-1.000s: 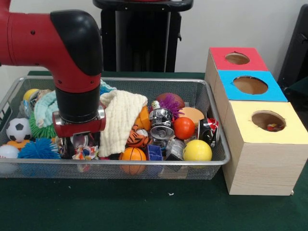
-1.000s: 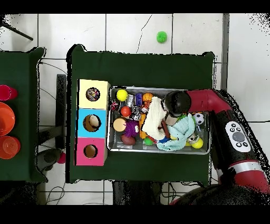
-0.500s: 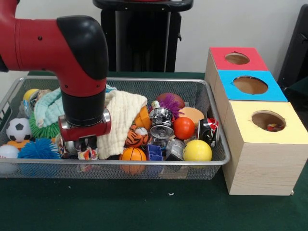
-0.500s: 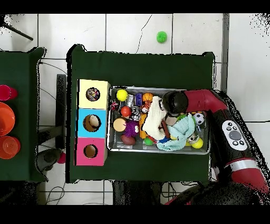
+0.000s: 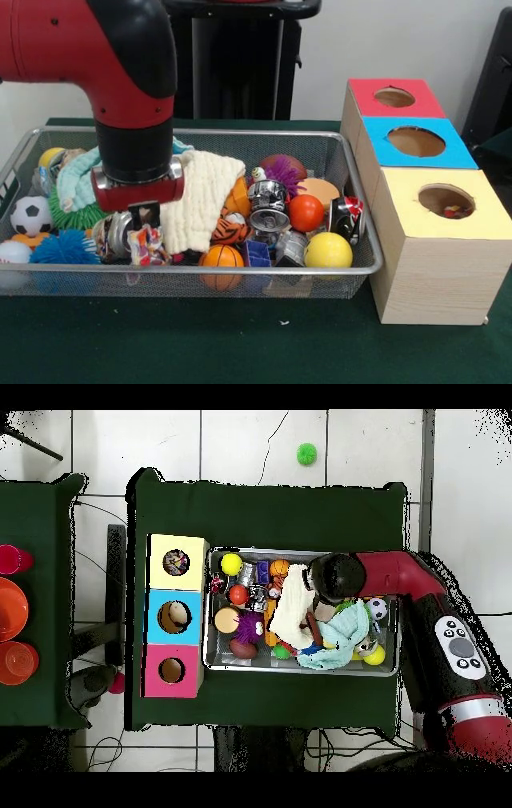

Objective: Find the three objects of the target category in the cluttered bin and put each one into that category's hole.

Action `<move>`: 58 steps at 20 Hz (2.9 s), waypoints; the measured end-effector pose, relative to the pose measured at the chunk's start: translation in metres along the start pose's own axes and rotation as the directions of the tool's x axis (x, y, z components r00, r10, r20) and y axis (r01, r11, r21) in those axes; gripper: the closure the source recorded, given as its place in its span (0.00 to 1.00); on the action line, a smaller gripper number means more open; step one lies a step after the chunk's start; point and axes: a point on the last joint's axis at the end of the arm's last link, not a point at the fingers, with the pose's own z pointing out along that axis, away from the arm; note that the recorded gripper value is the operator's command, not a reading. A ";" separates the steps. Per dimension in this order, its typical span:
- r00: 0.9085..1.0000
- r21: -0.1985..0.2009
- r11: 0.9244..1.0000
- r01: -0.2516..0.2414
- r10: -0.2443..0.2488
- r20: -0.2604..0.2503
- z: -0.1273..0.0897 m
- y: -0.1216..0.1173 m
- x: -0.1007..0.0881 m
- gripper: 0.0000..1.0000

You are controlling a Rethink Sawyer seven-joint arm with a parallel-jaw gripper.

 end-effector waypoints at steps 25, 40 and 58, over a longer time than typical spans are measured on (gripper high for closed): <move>0.992 -0.241 0.965 -0.103 0.119 0.052 -0.178 0.118 -0.098 1.00; 0.995 -0.125 0.990 -0.069 0.077 0.059 -0.159 0.247 -0.112 1.00; 0.996 -0.006 0.998 -0.061 0.061 0.064 -0.149 0.274 -0.102 1.00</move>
